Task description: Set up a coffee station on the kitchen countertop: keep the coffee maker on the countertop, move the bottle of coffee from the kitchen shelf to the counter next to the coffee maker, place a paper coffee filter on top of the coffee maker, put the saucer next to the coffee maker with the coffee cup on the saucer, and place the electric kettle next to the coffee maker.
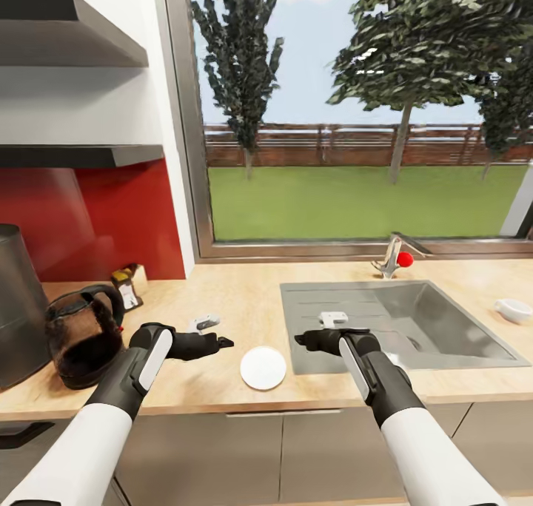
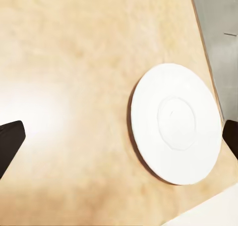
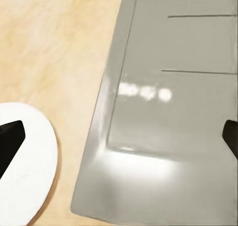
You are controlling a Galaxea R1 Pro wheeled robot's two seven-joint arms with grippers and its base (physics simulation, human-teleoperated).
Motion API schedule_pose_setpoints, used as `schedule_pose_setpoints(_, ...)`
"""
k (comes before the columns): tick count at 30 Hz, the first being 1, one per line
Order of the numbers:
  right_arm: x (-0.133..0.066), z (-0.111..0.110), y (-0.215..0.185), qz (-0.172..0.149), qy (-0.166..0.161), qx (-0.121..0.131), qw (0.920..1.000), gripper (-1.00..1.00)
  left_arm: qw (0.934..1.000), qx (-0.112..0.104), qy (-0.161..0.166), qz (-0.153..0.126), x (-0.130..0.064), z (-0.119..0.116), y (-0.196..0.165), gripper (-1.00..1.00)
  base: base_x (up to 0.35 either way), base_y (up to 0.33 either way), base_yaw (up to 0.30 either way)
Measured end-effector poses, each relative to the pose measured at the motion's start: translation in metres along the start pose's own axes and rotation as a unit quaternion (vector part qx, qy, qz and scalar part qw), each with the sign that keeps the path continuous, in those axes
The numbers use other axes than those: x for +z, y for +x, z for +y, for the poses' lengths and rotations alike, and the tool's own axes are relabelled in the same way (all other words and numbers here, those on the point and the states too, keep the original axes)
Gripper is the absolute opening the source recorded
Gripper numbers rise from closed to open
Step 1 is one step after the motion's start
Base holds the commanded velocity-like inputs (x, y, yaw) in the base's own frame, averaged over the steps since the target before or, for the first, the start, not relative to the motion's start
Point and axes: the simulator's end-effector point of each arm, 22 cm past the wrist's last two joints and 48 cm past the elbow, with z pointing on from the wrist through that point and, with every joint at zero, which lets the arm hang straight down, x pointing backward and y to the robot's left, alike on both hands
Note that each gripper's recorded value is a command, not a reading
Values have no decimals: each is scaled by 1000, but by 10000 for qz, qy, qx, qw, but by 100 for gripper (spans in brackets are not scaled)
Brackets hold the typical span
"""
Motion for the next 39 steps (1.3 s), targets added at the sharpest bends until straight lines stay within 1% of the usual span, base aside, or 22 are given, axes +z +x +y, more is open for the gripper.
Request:
schedule_pose_setpoints(7, 1, 4, 4, 45, -122, 4, 9999, 100, 10000, -8, 23, 13, 1, -2, 1, 100, 219, -140, 0)
schedule_pose_setpoints(14, 5, -2, 23, 290, -204, 16, 9994, 100, 9999, -41, 124, 44, 3, -10, 3, 100, 59, -30, 0)
schedule_pose_setpoints(15, 6, 42, 46, 556, -1249, 156, 9905, 100, 9999, -64, 154, 44, 3, -11, 3, 100, 4, -2, 0)
schedule_pose_setpoints(17, 6, 54, 59, 718, -1520, 134, 9857, 100, 9994, -171, 301, 37, 3, -17, 3, 100, 2, -1, 0)
schedule_pose_setpoints(18, 6, 63, 66, 805, -1670, 77, 9826, 100, 9990, -240, 385, 37, 4, -20, 4, 100, 0, 0, 0)
schedule_pose_setpoints(19, 4, 77, 75, 926, -1886, -42, 9777, 100, 9982, -328, 494, 38, 4, -24, 4, 100, 0, 0, 0)
schedule_pose_setpoints(20, 3, 84, 80, 992, -1993, -120, 9748, 100, 9978, -367, 546, 35, 4, -26, 3, 100, 0, 0, 0)
schedule_pose_setpoints(23, 3, 92, 90, 1117, -2115, -203, 9707, 100, 9973, -417, 605, 38, 3, -29, 3, 100, 0, 0, 0)
schedule_pose_setpoints(26, 2, 96, 98, 1207, -2215, -201, 9674, 100, 9971, -442, 622, 33, 3, -29, 3, 100, 0, 0, 0)
schedule_pose_setpoints(29, -4, 108, 100, 1247, -2511, -167, 9597, 100, 9970, -475, 614, 72, 4, -27, 6, 100, 0, 0, 0)
schedule_pose_setpoints(33, -6, 112, 104, 1290, -2605, -165, 9567, 100, 9967, -531, 594, 160, 8, -23, 12, 100, 0, 0, 0)
schedule_pose_setpoints(39, -5, 115, 115, 1408, -2635, -218, 9541, 100, 9958, -650, 558, 315, 14, -17, 25, 100, 0, 0, 0)
